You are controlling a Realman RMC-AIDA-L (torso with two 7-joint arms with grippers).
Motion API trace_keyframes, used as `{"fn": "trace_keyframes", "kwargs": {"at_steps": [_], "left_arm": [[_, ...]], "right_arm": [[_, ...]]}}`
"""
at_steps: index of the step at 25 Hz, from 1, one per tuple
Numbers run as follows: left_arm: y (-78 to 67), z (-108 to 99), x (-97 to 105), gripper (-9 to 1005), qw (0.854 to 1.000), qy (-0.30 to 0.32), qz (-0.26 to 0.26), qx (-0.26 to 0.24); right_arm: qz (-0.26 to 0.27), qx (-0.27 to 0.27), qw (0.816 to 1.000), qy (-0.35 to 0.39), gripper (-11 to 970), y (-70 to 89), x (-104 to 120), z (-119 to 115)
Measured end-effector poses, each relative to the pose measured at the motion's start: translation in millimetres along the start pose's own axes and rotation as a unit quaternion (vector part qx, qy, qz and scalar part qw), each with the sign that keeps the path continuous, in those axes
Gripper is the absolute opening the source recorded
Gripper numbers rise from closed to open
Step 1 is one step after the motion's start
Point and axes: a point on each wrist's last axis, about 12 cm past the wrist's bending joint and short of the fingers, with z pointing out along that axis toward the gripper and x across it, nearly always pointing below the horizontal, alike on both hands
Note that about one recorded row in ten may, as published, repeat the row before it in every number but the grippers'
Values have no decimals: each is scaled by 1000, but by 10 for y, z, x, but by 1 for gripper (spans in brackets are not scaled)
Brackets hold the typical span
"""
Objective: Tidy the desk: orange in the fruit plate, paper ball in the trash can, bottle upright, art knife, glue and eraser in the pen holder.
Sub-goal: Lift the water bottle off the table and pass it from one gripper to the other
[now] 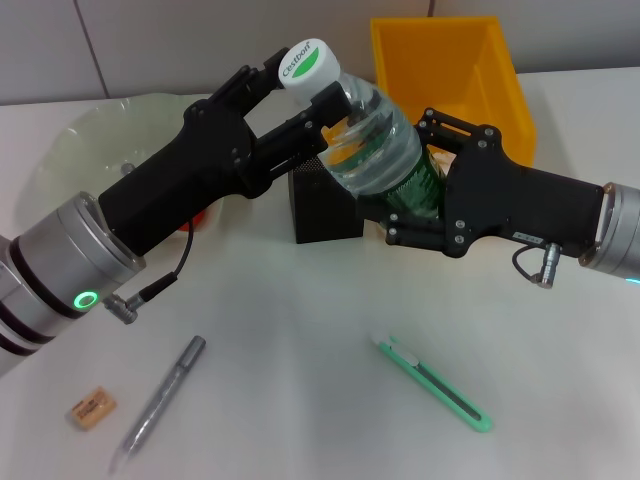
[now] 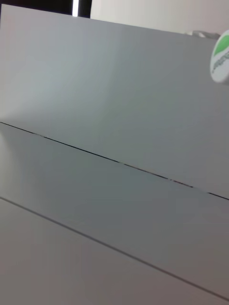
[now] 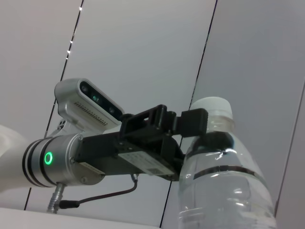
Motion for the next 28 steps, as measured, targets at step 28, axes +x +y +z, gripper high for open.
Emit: {"fn": "trace_keyframes", "kwargs": {"at_steps": [28], "left_arm": [[-113,73,54,847,999,-38,13,4]], "right_arm": [[5,11,1000,-24,765,30,-16,-35]]}}
